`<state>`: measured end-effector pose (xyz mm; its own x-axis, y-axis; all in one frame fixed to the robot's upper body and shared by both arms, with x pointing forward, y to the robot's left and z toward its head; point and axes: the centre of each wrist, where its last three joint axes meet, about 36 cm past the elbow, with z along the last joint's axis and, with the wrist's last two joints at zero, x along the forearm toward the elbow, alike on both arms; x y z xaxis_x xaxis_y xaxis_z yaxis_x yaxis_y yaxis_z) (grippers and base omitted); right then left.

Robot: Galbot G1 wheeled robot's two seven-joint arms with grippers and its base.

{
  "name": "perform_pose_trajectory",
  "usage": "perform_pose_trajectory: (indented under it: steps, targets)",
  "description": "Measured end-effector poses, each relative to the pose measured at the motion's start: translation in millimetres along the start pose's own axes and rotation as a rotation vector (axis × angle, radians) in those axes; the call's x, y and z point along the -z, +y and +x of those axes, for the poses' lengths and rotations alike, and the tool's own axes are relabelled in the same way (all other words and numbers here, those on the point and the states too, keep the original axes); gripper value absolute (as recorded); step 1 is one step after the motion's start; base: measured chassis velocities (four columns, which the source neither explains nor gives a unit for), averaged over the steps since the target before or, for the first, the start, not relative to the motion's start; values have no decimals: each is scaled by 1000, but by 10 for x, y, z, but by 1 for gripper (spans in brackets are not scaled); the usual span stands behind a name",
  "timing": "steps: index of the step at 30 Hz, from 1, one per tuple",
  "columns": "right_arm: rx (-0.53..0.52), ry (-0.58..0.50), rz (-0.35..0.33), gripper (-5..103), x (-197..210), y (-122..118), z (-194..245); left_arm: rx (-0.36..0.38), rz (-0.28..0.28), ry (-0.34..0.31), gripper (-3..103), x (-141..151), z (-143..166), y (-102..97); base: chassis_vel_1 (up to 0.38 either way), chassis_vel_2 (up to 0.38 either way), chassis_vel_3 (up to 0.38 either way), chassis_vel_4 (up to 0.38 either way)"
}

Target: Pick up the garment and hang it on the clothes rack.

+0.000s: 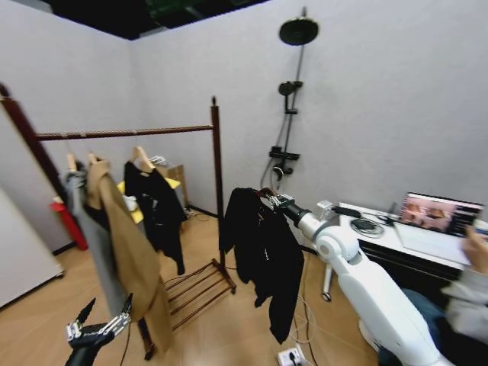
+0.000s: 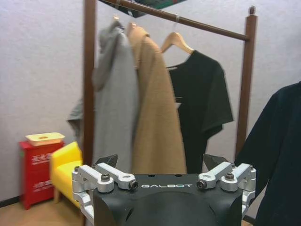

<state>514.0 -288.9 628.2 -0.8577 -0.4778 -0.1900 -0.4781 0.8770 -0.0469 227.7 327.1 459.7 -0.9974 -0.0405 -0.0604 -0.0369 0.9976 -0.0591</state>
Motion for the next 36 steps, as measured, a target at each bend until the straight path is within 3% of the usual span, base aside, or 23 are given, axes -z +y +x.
perform_pose_trajectory:
  steps: [15, 36]
  targets:
    - [-1, 0, 4, 9, -32, -9, 9, 0, 0, 0, 100, 0, 0, 0, 102, 128, 132, 102]
    - [6, 5, 29, 9, -36, -5, 62, 0, 0, 0, 100, 0, 0, 0, -50, 52, 54, -54]
